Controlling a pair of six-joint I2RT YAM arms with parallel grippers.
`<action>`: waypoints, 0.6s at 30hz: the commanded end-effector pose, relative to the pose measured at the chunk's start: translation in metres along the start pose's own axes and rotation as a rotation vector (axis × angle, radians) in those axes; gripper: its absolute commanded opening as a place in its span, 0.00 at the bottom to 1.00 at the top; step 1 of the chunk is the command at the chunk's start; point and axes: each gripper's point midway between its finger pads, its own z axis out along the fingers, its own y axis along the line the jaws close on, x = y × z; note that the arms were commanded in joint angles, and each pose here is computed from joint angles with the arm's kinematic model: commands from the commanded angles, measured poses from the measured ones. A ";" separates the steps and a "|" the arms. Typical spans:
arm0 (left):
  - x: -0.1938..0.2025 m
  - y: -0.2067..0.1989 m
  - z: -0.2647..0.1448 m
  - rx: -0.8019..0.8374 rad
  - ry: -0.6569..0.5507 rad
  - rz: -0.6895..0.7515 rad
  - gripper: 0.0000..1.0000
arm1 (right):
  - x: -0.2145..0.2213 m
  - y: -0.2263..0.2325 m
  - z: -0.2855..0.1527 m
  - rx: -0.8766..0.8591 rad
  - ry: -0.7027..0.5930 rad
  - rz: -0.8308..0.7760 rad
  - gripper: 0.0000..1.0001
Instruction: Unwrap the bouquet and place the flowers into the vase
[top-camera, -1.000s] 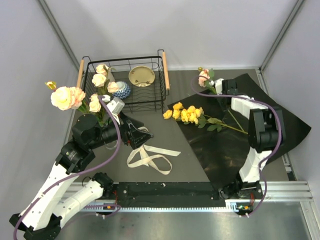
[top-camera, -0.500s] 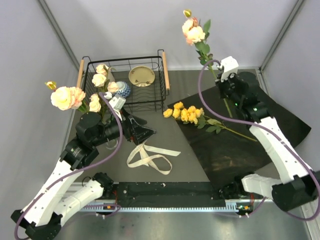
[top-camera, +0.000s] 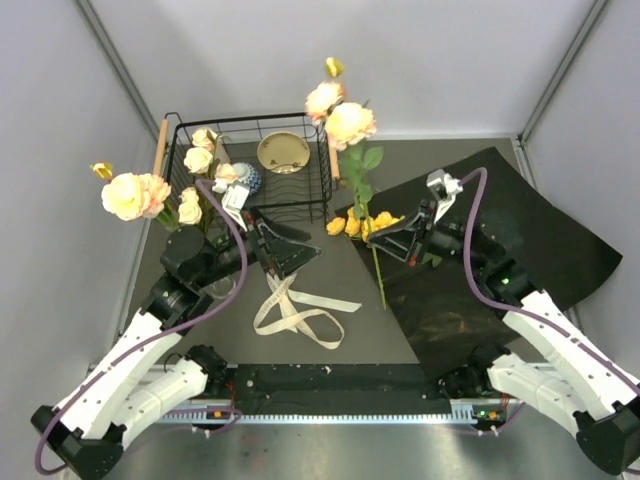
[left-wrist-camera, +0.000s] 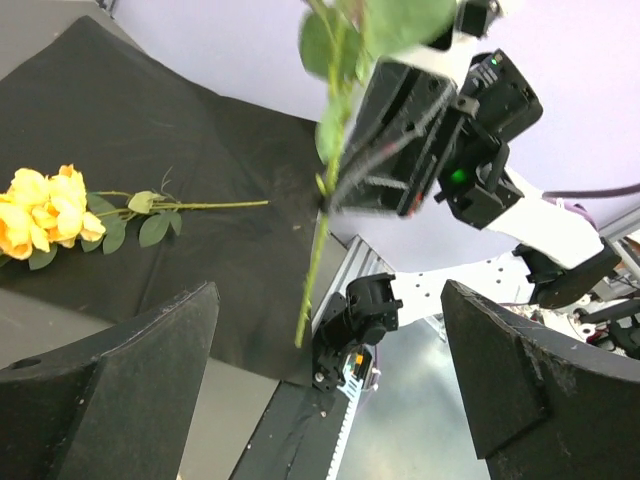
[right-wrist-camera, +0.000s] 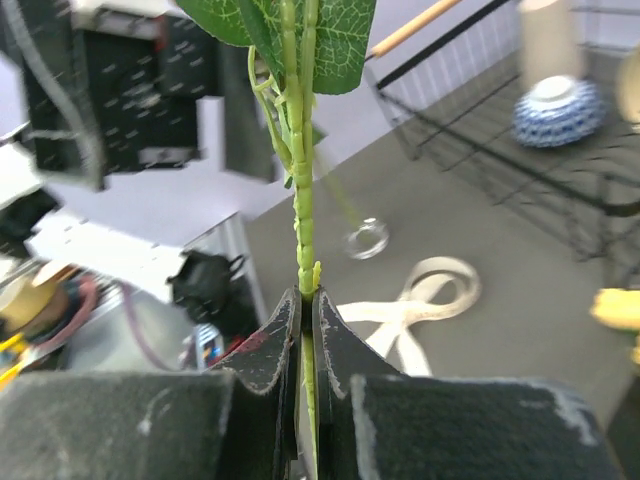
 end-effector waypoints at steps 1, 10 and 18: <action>-0.027 -0.027 0.011 0.116 -0.065 0.017 0.99 | -0.001 0.057 0.000 -0.230 0.010 0.014 0.00; -0.041 -0.034 0.018 0.129 -0.104 0.032 0.88 | 0.023 0.084 0.011 -0.330 0.092 0.072 0.00; -0.055 -0.055 0.013 0.183 -0.122 0.107 0.90 | 0.045 0.111 0.024 -0.383 0.137 0.096 0.00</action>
